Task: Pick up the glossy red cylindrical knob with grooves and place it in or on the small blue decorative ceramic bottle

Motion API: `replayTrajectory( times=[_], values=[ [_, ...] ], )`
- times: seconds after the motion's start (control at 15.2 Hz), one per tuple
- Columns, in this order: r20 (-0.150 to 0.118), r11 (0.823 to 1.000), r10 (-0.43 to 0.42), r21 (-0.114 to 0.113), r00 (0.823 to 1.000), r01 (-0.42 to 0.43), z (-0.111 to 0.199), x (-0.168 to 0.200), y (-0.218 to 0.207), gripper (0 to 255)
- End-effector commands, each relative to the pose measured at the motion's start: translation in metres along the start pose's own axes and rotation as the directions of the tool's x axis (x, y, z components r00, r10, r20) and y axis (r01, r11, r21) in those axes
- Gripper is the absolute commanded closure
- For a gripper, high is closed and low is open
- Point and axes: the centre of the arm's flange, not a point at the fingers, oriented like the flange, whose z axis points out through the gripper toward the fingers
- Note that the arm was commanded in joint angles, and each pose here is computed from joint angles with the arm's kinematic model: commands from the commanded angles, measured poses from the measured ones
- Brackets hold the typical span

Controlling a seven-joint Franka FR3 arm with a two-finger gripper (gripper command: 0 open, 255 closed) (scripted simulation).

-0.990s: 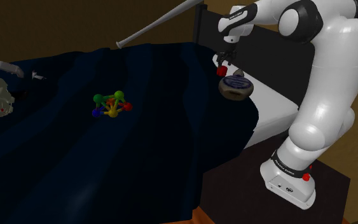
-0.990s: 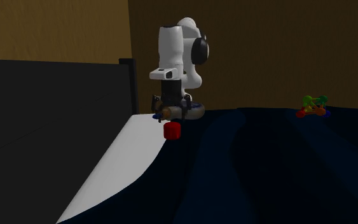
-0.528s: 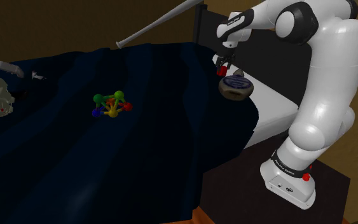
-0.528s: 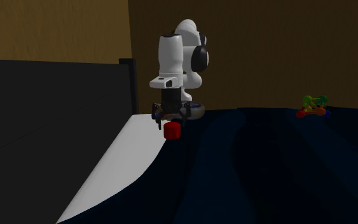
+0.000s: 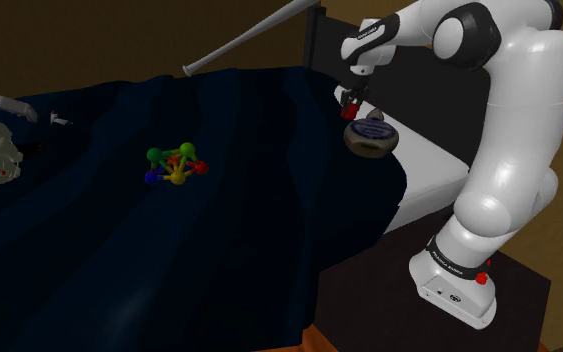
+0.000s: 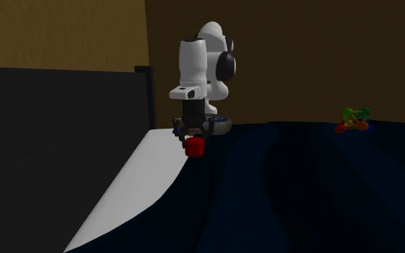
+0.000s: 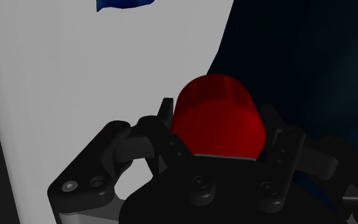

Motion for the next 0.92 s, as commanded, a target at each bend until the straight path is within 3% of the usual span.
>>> replayTrajectory(
  times=[0.0,0.46,0.86],
  values=[
    [0.003,1.0,-0.001,0.001,1.0,0.001,0.002,0.0,-0.001,255],
    [0.003,1.0,-0.001,0.001,1.0,0.001,0.002,0.0,-0.001,255],
    [0.003,1.0,-0.001,0.001,1.0,0.001,-0.03,0.0,0.0,255]
  ],
)
